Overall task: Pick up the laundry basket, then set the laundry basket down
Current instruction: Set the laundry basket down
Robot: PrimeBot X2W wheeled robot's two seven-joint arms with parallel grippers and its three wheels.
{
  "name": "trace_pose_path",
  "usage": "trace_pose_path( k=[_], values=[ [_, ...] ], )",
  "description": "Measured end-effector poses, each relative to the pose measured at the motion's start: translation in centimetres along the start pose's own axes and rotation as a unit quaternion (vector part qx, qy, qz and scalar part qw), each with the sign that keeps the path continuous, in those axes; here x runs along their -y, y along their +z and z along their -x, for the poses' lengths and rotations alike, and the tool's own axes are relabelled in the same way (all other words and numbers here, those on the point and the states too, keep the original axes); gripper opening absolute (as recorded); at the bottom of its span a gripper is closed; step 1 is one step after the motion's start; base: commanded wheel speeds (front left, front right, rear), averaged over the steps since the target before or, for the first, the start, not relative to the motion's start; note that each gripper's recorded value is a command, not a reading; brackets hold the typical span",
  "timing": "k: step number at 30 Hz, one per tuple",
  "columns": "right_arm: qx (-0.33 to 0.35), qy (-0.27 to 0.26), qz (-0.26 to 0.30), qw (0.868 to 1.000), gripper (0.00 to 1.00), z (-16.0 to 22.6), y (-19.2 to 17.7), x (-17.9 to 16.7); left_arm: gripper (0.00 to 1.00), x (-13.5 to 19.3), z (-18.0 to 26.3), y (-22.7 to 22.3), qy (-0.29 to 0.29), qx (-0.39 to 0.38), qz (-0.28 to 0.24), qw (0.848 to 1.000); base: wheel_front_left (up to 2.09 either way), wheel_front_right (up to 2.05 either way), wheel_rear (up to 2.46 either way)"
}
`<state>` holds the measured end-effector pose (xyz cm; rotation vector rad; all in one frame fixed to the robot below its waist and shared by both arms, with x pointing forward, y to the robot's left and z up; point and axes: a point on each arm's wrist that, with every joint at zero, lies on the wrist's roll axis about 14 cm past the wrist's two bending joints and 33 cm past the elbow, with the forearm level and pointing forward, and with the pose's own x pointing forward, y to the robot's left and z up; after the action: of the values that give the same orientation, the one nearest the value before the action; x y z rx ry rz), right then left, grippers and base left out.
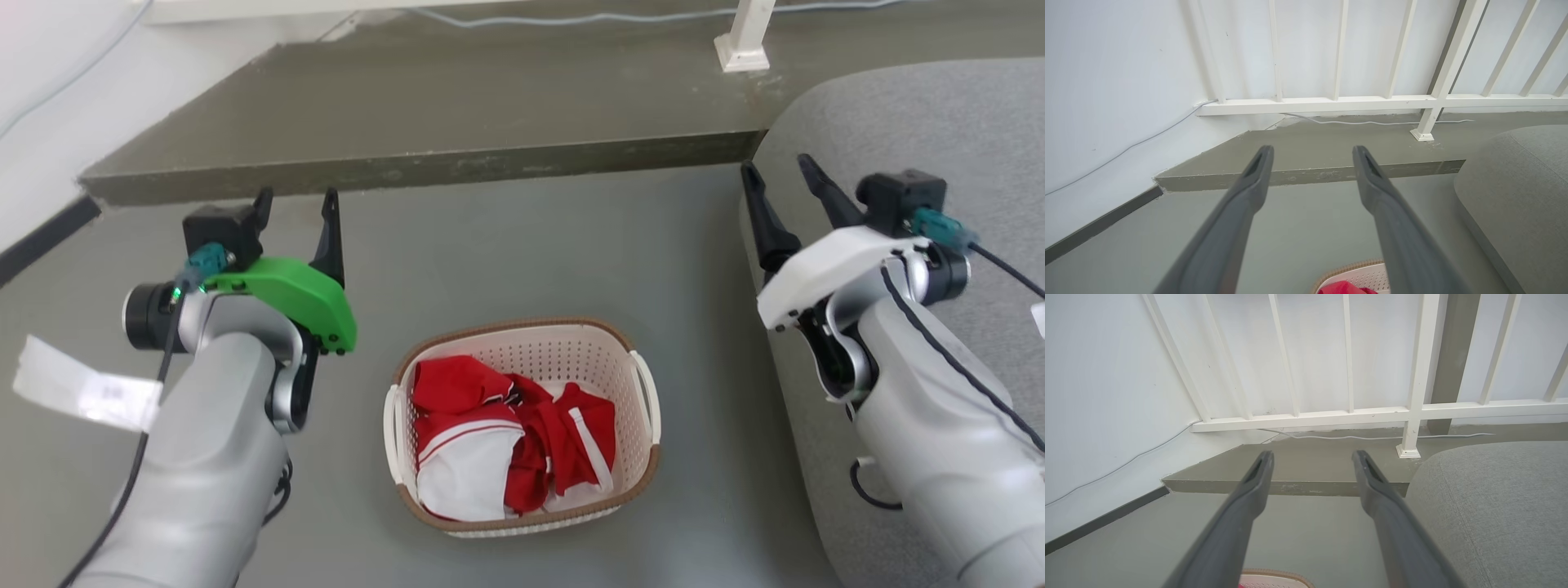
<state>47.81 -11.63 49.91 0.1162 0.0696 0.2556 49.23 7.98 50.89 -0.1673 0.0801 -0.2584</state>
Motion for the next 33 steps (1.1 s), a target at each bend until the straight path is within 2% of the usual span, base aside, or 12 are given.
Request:
trace_pose_path(
  k=[6,20,33],
  values=[
    [0.025,-0.016,0.004,1.0,1.0,1.8,1.0,0.3,1.0,0.3,1.6,0.6,0.003,0.021,0.001,1.0,0.0,0.0,0.0],
    [0.043,-0.035,0.001,0.998,1.0,7.2,0.3,-0.4,1.0,0.2,7.4,-0.6,0.022,0.038,0.017,0.999,0.0,0.0,0.0],
    [0.023,-0.059,-0.009,0.998,1.0,11.6,-2.1,-0.4,1.0,-1.6,12.3,-1.4,0.062,0.048,0.017,0.997,0.0,0.0,0.0]
  ],
)
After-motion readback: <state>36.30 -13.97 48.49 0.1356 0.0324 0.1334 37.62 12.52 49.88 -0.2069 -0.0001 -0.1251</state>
